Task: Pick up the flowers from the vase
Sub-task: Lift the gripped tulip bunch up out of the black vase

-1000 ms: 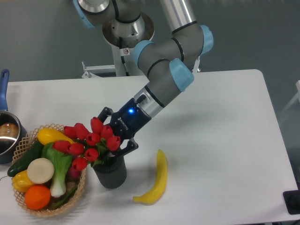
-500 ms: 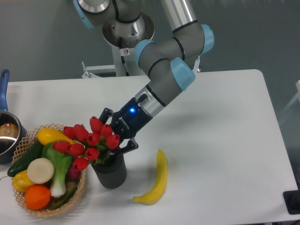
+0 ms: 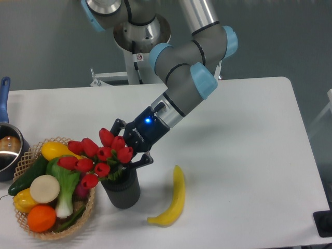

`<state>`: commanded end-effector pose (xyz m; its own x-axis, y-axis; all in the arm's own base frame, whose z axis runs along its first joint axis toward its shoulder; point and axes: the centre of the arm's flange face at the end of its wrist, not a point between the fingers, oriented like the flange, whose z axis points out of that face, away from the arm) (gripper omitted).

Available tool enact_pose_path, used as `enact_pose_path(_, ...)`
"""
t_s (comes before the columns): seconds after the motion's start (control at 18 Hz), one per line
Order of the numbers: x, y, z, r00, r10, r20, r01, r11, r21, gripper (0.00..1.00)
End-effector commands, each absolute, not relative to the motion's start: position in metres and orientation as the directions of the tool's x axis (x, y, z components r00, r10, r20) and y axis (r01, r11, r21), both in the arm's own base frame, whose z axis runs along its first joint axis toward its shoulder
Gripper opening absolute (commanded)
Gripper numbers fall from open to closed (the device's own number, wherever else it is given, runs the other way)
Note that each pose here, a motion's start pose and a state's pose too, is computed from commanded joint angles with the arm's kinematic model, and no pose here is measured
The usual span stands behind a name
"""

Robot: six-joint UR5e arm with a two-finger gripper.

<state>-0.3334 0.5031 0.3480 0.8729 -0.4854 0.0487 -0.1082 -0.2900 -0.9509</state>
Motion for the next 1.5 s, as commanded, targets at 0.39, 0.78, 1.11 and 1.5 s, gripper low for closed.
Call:
enact_pose_path(0.39,-0.343,0.485,0.381,0.882,-0.471,0.014,-0.091,-0.199,-0.976,0.44)
enact_pose_path(0.78,-0.341,0.478,0.407,0.888,-0.458,0.034,-0.058,-0.187,-0.981,0.44)
enact_pose_path(1.11,-0.327,0.476,0.433,0.881,-0.467,0.073,-0.006,-0.166,-0.986,0.44)
enact_pose_path(1.5,-0.326,0.479,0.46,0.871,-0.484,0.083,0.021,-0.132,-0.991,0.44)
